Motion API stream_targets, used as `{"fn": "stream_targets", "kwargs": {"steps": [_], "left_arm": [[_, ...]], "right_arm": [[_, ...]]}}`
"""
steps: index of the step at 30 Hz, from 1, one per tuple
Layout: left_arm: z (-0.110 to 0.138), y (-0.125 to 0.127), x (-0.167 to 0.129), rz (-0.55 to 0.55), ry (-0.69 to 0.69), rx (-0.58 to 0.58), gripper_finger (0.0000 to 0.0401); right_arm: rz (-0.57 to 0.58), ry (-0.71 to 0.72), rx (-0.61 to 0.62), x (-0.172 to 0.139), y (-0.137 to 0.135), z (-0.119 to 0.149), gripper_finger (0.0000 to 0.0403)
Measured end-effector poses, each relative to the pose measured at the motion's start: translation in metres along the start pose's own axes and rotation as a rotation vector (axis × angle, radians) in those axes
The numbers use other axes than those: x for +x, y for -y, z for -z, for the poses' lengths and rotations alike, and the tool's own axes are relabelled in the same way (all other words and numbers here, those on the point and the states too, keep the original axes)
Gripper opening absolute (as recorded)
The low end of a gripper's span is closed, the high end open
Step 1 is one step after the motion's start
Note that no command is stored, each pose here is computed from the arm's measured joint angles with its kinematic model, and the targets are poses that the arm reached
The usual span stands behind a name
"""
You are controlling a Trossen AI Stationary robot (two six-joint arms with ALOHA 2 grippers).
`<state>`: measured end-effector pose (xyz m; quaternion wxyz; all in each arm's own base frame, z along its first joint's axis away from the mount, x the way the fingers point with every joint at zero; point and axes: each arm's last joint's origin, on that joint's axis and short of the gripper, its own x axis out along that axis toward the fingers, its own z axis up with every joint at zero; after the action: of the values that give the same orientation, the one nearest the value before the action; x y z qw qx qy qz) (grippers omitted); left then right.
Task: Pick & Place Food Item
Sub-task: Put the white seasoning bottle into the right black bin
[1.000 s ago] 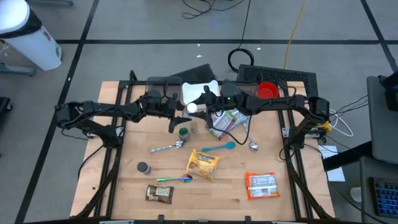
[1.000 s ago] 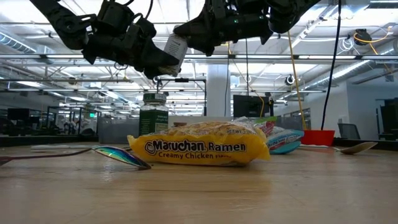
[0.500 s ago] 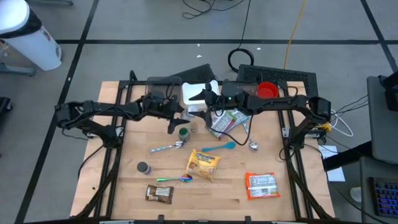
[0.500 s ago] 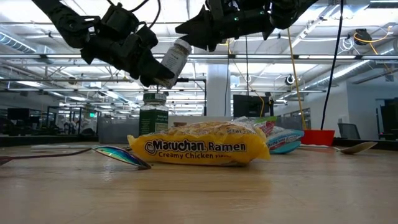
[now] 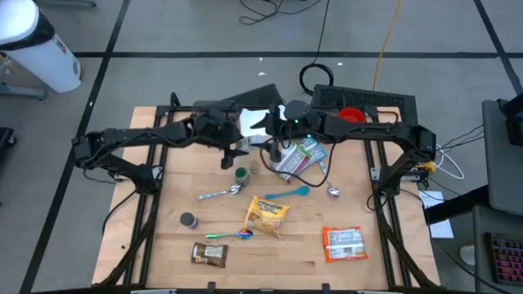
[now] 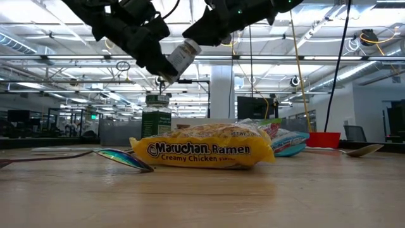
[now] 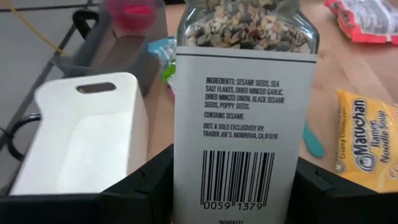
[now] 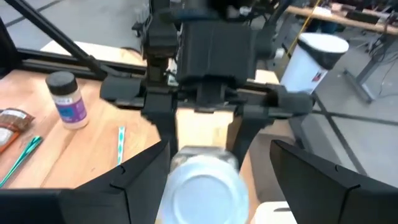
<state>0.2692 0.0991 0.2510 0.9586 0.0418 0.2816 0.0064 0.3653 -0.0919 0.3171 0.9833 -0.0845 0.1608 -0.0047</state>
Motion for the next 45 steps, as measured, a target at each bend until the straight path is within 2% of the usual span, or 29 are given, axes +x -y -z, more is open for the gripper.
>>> {"fn": "stream_targets", "kwargs": {"steps": [24, 29, 37, 45], "left_arm": [[-0.0034, -0.0009, -0.0009, -0.010, 0.008, 0.026, 0.0207], [-0.0035, -0.0009, -0.0009, -0.010, 0.009, 0.026, 0.0208], [-0.0035, -0.0010, -0.0009, -0.011, 0.008, 0.026, 0.0208], [-0.0036, -0.0010, -0.0010, -0.013, 0.009, 0.025, 0.0209]], "right_arm": [[-0.010, -0.070, 0.046, -0.0007, 0.0004, 0.0075, 0.0258], [-0.011, -0.070, 0.046, -0.0006, 0.0002, 0.0074, 0.0247], [-0.011, -0.071, 0.046, -0.0005, 0.0002, 0.0076, 0.0206], [-0.007, -0.073, 0.046, -0.0005, 0.0003, 0.0078, 0.0208]]}}
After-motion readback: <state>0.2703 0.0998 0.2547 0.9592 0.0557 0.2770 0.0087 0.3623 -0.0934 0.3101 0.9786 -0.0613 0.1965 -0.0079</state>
